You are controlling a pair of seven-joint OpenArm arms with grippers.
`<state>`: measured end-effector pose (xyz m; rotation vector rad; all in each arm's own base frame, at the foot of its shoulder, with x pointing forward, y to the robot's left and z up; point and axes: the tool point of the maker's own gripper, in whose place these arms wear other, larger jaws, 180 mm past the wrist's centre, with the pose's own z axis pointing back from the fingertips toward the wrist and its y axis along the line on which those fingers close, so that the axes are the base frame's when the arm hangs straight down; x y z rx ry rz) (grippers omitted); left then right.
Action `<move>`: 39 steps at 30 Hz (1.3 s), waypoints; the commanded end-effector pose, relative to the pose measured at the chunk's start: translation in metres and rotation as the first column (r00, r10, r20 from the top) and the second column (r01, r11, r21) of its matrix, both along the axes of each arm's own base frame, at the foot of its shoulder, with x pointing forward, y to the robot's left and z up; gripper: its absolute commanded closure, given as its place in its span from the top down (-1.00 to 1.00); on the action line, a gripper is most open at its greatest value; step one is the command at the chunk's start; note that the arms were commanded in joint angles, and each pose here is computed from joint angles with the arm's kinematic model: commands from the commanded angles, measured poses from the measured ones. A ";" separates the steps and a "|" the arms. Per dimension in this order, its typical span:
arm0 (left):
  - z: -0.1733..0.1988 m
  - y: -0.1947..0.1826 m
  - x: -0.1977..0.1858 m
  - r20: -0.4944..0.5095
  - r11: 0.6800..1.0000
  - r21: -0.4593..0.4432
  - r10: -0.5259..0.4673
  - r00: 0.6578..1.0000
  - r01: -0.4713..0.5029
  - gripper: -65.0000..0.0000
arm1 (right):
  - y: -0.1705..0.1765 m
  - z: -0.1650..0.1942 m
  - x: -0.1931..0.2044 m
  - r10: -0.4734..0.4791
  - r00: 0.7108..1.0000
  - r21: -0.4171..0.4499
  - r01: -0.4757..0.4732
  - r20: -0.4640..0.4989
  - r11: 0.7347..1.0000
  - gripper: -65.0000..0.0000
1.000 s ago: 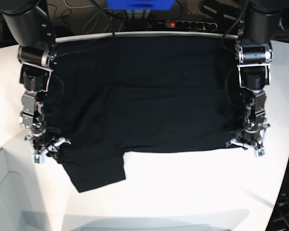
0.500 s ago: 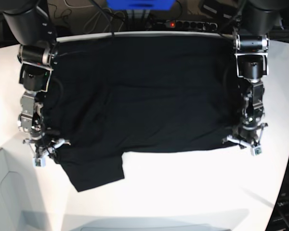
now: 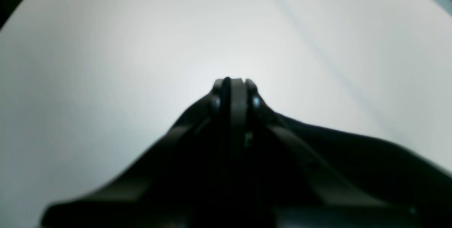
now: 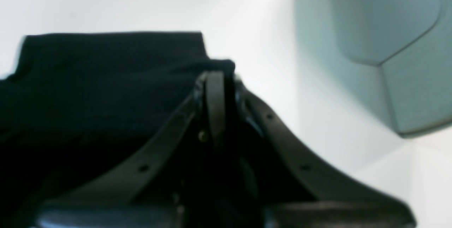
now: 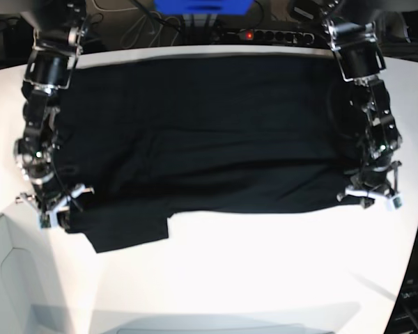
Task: Fold the T-shirt properly
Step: 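Fold the hem up over the shirt toward the collar with both grippers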
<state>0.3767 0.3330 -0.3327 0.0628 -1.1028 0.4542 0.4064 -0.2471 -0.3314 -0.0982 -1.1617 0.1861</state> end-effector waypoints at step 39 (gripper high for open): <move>-0.015 0.002 -0.177 -0.125 0.991 0.090 0.106 0.987 -0.095 -1.00 | -0.017 -0.019 -0.159 -0.032 0.994 -0.060 0.025 -0.107 0.998 -1.00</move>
